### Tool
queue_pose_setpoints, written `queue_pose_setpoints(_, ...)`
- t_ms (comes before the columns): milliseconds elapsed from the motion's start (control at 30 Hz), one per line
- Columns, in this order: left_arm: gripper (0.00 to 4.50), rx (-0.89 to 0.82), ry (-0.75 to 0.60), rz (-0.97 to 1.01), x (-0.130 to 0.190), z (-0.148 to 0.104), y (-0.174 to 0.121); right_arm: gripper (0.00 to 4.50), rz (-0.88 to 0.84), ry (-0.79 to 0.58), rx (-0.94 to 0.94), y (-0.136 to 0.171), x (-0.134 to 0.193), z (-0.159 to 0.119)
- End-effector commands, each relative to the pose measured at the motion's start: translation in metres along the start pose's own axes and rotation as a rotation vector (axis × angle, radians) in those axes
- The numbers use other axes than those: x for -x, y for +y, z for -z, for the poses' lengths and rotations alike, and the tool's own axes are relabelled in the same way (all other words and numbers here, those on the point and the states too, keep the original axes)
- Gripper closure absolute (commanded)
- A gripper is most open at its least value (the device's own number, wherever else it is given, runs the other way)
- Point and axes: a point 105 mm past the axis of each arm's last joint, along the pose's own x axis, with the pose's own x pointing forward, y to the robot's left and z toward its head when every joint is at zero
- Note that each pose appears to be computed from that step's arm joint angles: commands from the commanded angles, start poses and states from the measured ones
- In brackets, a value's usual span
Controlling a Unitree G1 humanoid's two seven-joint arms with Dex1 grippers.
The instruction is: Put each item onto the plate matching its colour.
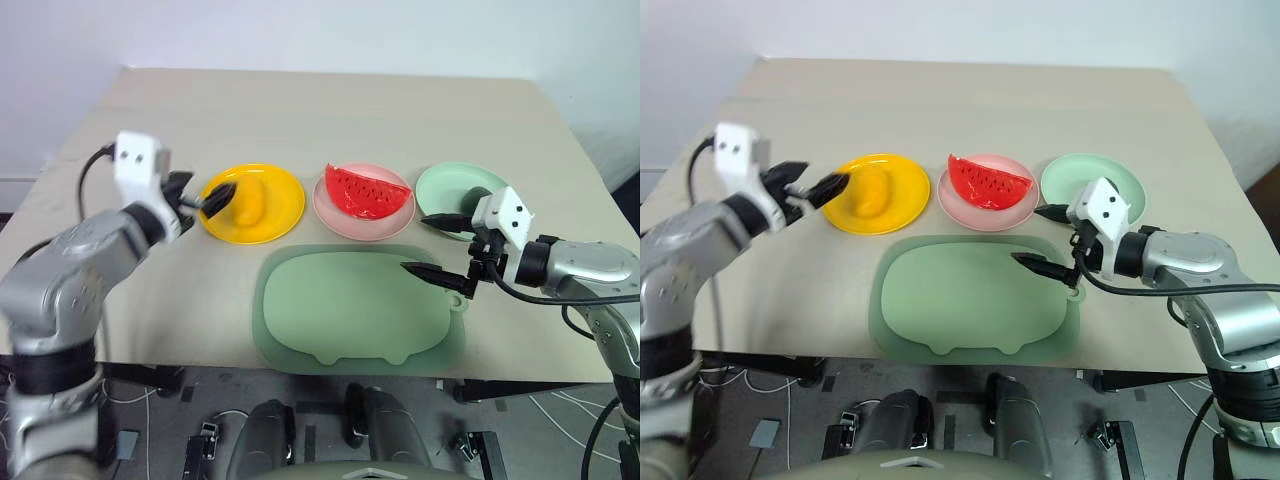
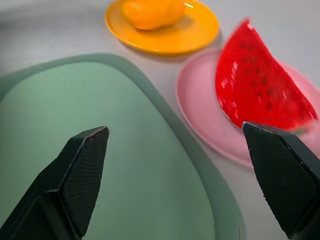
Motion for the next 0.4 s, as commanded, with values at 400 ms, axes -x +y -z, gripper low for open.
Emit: queue_pose_setpoints(400,0.03,-0.081,0.042,0.085,0.05,0.041,-0.012,0.0,0.053,0.033,-0.09,-0.025,0.033,0.017)
